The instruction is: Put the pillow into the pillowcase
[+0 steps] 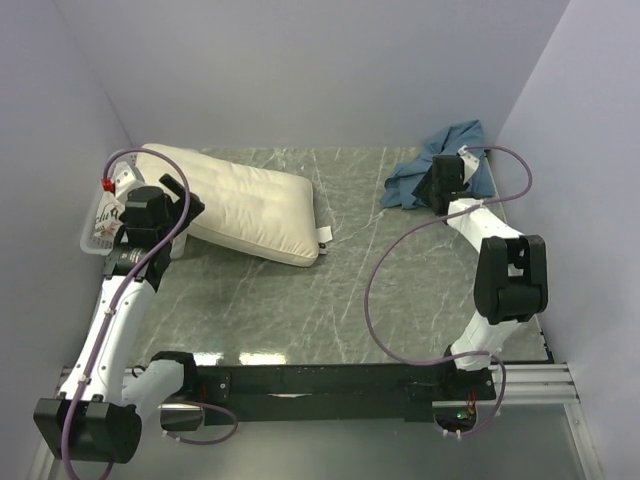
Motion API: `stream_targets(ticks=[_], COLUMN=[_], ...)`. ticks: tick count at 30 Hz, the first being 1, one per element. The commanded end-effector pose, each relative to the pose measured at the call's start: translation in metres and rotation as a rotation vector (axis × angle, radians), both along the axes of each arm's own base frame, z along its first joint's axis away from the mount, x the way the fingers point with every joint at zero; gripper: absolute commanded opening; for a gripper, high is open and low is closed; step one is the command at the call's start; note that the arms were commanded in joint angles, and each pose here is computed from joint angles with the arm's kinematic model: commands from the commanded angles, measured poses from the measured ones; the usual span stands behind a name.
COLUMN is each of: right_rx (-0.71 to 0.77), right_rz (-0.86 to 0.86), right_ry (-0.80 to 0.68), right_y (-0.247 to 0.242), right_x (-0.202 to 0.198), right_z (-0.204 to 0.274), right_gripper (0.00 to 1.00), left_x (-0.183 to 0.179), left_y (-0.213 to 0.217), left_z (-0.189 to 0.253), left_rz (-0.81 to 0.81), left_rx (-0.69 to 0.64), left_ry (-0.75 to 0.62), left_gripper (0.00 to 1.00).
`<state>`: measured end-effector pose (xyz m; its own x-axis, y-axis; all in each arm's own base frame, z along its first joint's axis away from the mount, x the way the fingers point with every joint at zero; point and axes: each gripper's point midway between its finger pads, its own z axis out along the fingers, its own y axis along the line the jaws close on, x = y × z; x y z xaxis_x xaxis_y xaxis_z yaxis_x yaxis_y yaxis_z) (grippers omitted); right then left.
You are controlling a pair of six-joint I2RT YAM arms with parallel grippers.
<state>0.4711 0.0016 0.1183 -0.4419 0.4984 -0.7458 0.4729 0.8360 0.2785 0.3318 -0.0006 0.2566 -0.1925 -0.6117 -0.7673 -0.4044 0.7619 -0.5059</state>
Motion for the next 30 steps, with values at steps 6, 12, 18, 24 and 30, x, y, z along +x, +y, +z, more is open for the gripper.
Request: stream_targets(ticks=[6,12,18,24,30], right_rx=[0.061,0.108,0.112,0.116,0.129], right_rz=[-0.021,0.026,0.134,0.313,0.455], right_ry=[-0.155,-0.159,-0.184,-0.282,-0.338], right_y=[-0.011,0.002,0.037,0.094,0.136], right_x=[0.053,0.064,0.017,-0.054,-0.099], right_z=[0.015,0.026,0.082,0.162,0.216], right_gripper=[0.69,0.18,0.0,0.0,0.0], left_x=[-0.013,-0.023,-0.026,-0.026,-0.035], left_y=[-0.014,-0.019,-0.074,-0.17,-0.257], left_z=[0.067,0.084,0.081,0.057,0.04], left_rz=[-0.131,-0.188,-0.471,-0.688,-0.899], left_rx=[0.053,0.088,0.014,0.0,-0.057], left_ry=[-0.157,-0.178,-0.199,-0.17,-0.199], left_gripper=[0.99,1.0,0.94,0.97,0.97])
